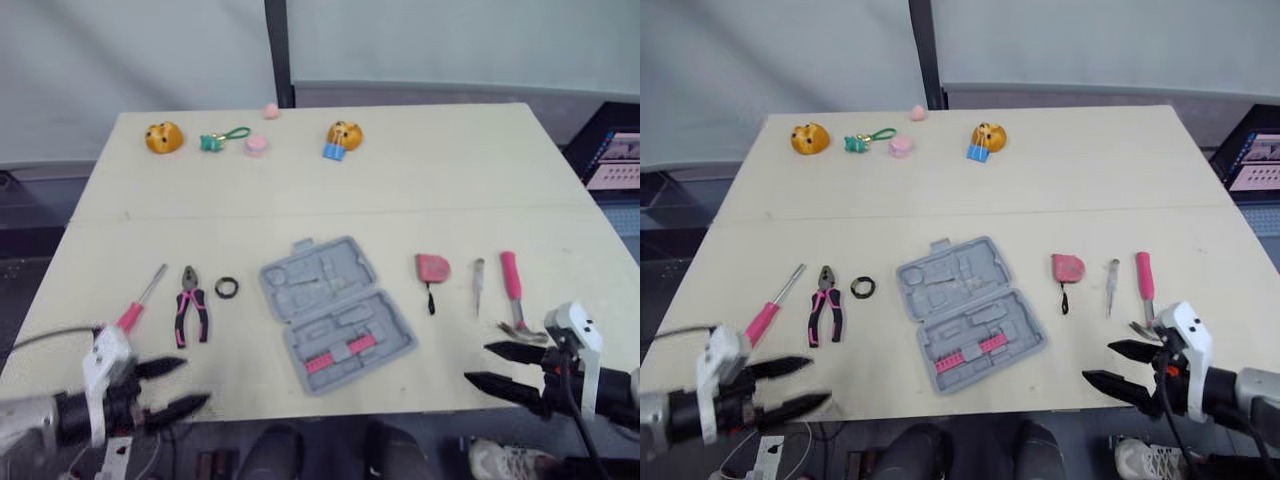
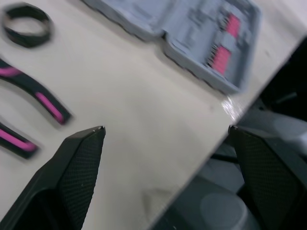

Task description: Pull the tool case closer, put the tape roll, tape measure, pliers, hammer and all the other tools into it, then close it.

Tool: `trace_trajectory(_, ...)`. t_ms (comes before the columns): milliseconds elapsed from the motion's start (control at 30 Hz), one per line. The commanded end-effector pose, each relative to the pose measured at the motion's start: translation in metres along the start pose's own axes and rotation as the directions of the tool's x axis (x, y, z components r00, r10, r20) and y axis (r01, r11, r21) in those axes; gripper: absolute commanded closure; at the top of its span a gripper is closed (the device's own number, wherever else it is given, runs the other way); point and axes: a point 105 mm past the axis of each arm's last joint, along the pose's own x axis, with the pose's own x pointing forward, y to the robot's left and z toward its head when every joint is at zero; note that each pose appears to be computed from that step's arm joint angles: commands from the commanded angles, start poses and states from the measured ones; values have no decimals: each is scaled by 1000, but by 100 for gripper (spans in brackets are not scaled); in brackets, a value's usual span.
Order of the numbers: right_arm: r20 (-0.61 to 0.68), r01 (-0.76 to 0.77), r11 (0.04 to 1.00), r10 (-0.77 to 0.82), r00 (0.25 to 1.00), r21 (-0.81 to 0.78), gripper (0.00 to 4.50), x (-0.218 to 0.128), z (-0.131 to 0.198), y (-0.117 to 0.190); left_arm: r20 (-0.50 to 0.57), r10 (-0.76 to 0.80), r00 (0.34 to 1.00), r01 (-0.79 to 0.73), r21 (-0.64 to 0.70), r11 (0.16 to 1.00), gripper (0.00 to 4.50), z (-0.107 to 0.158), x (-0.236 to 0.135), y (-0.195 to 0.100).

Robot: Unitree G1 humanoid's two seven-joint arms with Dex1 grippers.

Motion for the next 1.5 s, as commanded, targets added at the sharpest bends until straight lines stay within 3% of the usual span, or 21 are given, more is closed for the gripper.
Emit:
trace_trajectory(33, 27, -6, 998, 8, 1000, -59, 24, 4, 16, -1, 17, -49, 999, 49, -4, 999, 142, 9, 8, -6)
trace_trajectory(100, 31, -10, 996, 12, 999, -90, 80, 10, 26, -4, 4, -60, 998, 60, -7, 998, 237, 13, 14, -6)
trace_trajectory(233, 31, -6, 990, 10, 999, -138, 290, 28, 42, -13, -59, -80, 995, 81, 9, 997, 449, 13, 27, -8)
trace_trajectory(333, 23, 9, 987, -6, 1000, -159, 447, 44, 50, -22, -63, -83, 995, 84, 13, 996, 450, 15, 39, -8)
trace_trajectory(433, 11, 19, 986, -18, 1000, -167, 447, 59, 54, -31, -64, -91, 994, 93, 31, 995, 450, 15, 49, -10)
trace_trajectory(567, -30, 30, 981, -36, 999, -189, 447, 79, 53, -41, -143, -84, 986, 85, 5, 996, 450, 2, 63, -14)
trace_trajectory(700, -80, -30, 984, 16, 997, -177, 447, 102, 51, -39, -131, 35, 991, -33, 18, 999, 450, 3, 79, 2)
trace_trajectory(833, -109, -11, 984, -9, 994, -177, 447, 120, 51, -48, -133, 47, 990, -47, 5, 999, 450, 5, 91, 5)
trace_trajectory(1500, -149, -41, 973, 7, 989, -225, 447, 179, 54, -54, -171, -120, 978, 105, -91, 990, 450, -12, 130, -11)
